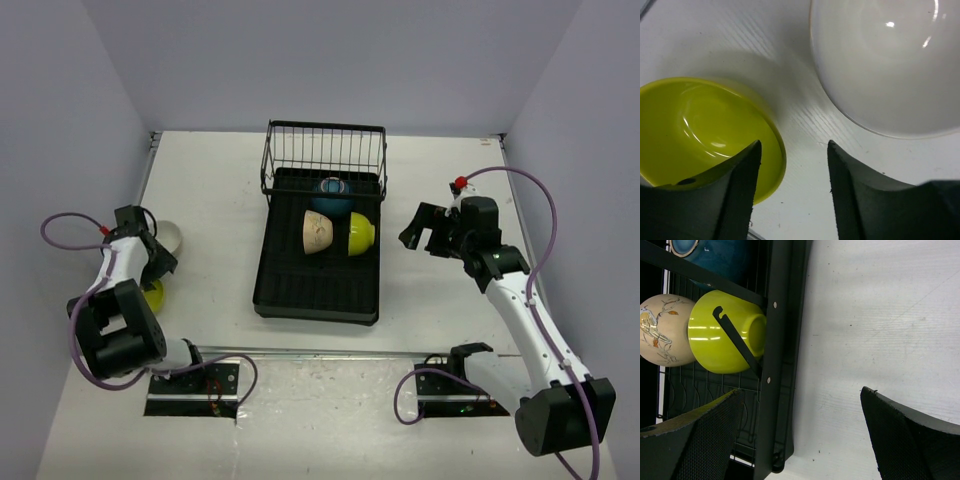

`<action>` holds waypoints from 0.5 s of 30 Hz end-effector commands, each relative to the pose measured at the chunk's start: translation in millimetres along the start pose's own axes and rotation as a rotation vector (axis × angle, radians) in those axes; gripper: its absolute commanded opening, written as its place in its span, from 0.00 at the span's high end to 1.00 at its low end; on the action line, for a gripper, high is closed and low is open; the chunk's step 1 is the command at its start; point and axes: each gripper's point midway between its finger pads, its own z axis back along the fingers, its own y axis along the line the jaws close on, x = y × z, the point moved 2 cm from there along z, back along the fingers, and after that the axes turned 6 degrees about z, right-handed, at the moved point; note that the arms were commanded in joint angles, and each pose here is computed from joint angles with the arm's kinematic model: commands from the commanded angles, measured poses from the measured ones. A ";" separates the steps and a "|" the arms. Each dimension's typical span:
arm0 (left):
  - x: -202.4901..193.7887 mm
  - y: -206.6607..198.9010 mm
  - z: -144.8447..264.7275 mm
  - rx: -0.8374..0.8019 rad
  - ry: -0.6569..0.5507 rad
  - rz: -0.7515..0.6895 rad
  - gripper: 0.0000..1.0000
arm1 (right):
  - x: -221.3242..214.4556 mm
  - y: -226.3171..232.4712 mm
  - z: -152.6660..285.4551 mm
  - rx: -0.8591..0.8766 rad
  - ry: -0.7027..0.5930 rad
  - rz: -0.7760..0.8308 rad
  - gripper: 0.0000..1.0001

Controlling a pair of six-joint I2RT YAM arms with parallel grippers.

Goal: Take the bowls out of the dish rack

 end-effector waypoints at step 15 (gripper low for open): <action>-22.6 -152.0 170.7 -1.324 -0.039 -0.165 0.42 | 19.0 10.0 1.2 0.032 -0.034 0.013 0.01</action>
